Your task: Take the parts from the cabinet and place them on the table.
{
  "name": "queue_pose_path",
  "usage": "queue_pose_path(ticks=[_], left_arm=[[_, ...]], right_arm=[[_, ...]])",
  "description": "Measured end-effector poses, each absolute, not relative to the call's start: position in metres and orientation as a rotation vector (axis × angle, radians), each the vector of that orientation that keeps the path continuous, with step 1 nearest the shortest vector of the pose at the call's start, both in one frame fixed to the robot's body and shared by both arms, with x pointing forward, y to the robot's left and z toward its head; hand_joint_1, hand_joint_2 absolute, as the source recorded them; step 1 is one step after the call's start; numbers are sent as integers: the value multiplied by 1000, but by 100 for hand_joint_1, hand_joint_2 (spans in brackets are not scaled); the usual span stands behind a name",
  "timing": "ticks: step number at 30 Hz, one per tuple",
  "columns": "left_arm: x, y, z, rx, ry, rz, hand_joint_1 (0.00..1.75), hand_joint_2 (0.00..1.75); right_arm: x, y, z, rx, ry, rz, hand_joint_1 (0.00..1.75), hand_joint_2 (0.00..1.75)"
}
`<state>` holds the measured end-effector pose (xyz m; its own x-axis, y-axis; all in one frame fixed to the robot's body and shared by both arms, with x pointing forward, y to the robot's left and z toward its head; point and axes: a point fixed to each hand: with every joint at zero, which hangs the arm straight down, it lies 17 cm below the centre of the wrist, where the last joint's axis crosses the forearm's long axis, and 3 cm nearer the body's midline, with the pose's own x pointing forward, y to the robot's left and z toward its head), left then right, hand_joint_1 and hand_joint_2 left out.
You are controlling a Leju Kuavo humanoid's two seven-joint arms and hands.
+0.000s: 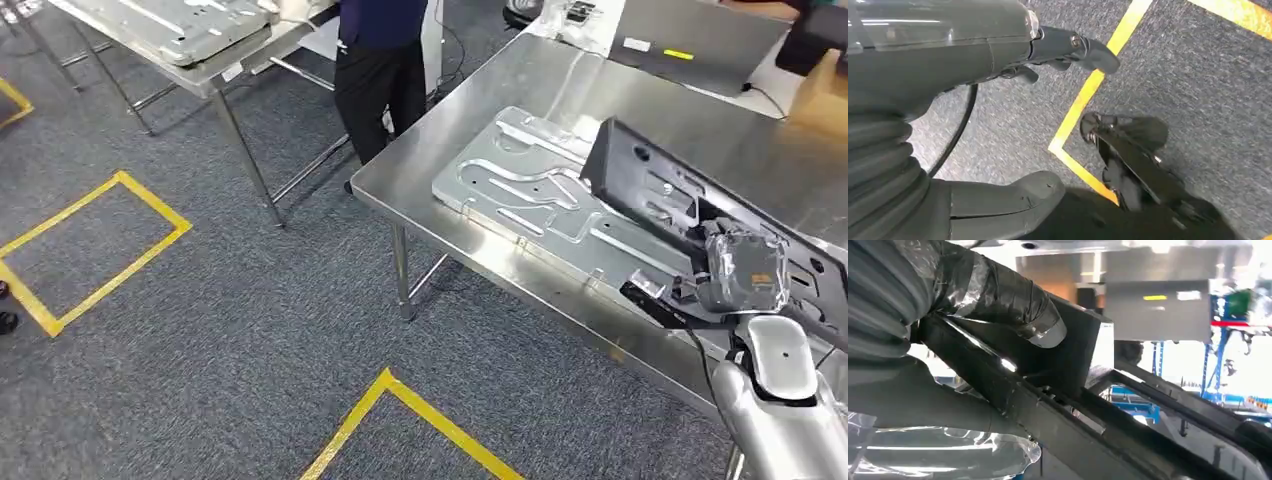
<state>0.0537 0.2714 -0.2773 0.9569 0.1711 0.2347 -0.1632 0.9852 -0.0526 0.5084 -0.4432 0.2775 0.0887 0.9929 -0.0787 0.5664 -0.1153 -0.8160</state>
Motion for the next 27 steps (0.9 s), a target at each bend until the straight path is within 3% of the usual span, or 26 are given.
queue_pose_path(ticks=[16,17,27], left_arm=[[60,273,-276,-40,-258,165,0,175],[61,273,-276,-44,-260,167,0,175],[56,274,-277,-34,-227,178,0,175]], right_arm=[[542,-485,229,-1756,-1307,939,175,175],[544,-487,226,-1748,-1296,939,0,0],[554,-489,177,-1636,-1202,959,0,0]])
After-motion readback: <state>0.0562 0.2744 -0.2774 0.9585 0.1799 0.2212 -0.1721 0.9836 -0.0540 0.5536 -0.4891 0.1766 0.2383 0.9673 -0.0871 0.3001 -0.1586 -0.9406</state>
